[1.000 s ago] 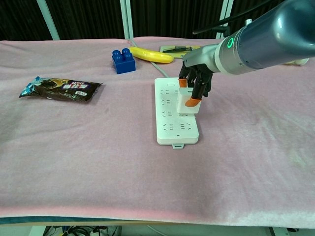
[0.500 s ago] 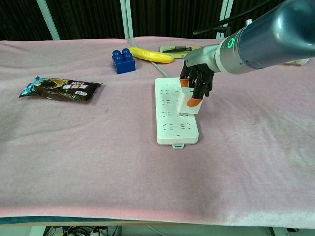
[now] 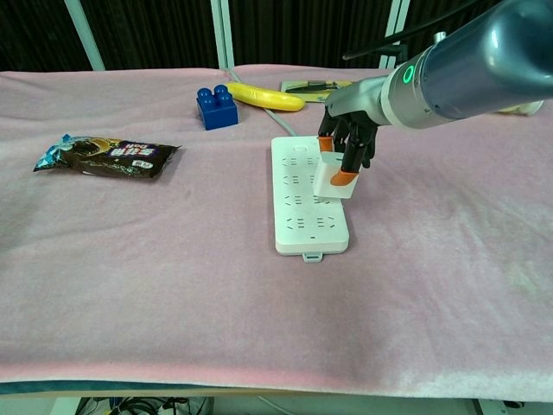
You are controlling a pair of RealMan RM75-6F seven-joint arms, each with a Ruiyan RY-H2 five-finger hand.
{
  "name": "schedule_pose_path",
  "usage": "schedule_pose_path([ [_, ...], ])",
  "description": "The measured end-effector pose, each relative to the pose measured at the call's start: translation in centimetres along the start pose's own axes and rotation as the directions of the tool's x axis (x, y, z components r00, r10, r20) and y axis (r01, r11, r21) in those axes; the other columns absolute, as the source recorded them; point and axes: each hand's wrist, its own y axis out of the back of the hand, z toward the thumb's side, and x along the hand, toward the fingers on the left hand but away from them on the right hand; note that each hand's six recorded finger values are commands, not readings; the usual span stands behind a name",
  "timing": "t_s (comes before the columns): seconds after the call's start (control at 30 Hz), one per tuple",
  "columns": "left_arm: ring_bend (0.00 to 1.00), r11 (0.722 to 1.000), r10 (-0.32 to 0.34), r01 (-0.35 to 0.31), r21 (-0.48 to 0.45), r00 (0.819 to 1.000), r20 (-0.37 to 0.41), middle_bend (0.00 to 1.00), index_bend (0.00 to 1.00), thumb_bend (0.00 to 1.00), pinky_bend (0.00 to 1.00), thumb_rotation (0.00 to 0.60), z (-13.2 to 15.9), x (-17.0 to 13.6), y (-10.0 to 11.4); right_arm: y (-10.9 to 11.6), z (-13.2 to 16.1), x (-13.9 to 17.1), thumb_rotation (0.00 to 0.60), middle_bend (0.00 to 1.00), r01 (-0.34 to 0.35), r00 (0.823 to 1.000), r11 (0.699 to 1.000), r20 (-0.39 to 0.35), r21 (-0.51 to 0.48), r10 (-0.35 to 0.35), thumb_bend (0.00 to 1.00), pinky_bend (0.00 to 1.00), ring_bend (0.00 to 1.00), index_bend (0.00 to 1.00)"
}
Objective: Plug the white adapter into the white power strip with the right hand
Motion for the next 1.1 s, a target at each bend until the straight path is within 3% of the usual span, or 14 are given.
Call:
schedule_pose_path([
  [0.67, 0.0, 1.0, -0.001, 0.001, -0.001, 1.0, -0.002, 0.0, 0.01, 0.23, 0.0, 0.6, 0.0, 0.0, 0.0, -0.7, 0.7, -0.1, 0.6, 0.62, -0.011, 1.0, 1.0, -0.016, 0.007, 0.011, 0.35, 0.34, 0.58, 0.74],
  [1.1, 0.0, 1.0, -0.003, 0.003, -0.002, 1.0, -0.006, 0.0, 0.01, 0.23, 0.0, 0.6, -0.1, 0.0, 0.0, -1.4, 1.7, -0.2, 0.6, 0.71, -0.004, 0.999, 1.0, -0.048, 0.026, 0.005, 0.36, 0.38, 0.64, 0.84],
])
